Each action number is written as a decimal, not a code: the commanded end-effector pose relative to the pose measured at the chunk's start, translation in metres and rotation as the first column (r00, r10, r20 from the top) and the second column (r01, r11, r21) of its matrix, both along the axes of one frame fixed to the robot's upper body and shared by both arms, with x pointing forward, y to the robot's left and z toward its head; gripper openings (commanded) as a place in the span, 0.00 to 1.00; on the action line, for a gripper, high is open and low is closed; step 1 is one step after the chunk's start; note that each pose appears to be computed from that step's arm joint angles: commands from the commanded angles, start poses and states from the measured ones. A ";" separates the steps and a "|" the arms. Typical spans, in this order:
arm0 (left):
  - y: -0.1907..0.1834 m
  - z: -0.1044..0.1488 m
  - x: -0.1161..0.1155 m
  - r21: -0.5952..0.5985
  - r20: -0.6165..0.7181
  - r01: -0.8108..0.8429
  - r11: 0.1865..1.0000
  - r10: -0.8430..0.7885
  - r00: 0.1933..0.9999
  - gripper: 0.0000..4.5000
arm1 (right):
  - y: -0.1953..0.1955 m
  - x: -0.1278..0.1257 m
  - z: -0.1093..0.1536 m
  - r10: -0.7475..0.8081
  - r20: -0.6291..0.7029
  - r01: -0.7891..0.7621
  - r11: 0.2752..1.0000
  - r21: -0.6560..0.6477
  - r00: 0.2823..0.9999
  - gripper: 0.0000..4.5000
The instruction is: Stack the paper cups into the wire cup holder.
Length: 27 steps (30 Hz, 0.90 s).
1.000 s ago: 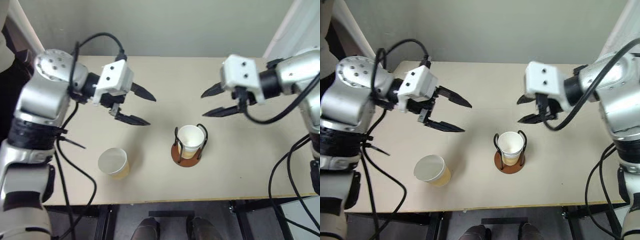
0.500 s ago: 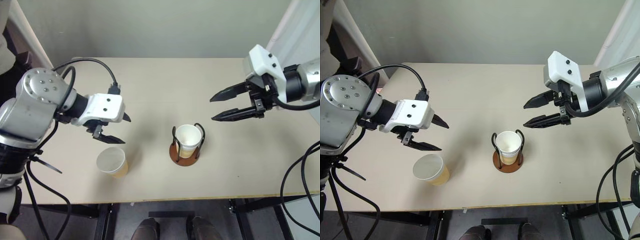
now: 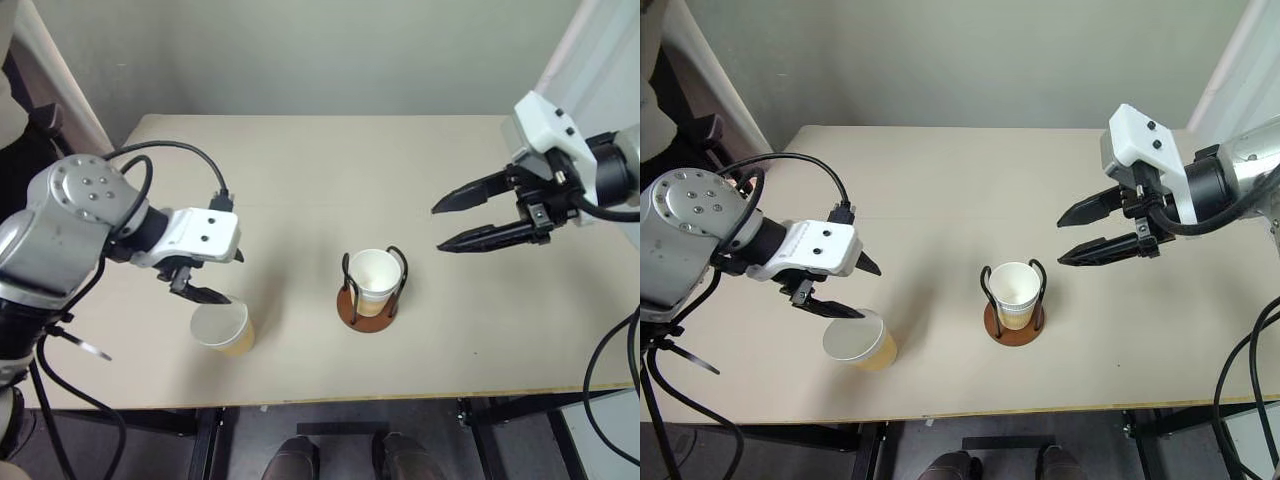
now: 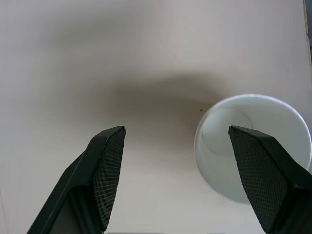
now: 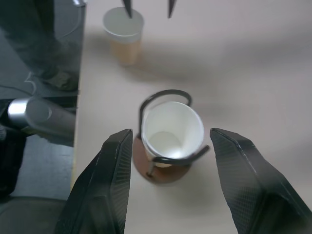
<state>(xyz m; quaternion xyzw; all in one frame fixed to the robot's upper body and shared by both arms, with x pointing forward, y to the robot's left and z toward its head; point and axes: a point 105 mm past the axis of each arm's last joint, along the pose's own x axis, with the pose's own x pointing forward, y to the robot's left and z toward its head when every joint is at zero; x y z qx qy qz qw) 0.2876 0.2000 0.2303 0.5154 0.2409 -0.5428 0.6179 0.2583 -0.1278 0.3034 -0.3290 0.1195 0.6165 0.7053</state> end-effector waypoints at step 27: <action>-0.002 -0.047 0.009 0.143 -0.098 0.113 0.983 -0.100 0.990 0.37 | 0.003 0.000 -0.003 0.023 0.061 -0.025 0.999 0.033 0.998 0.58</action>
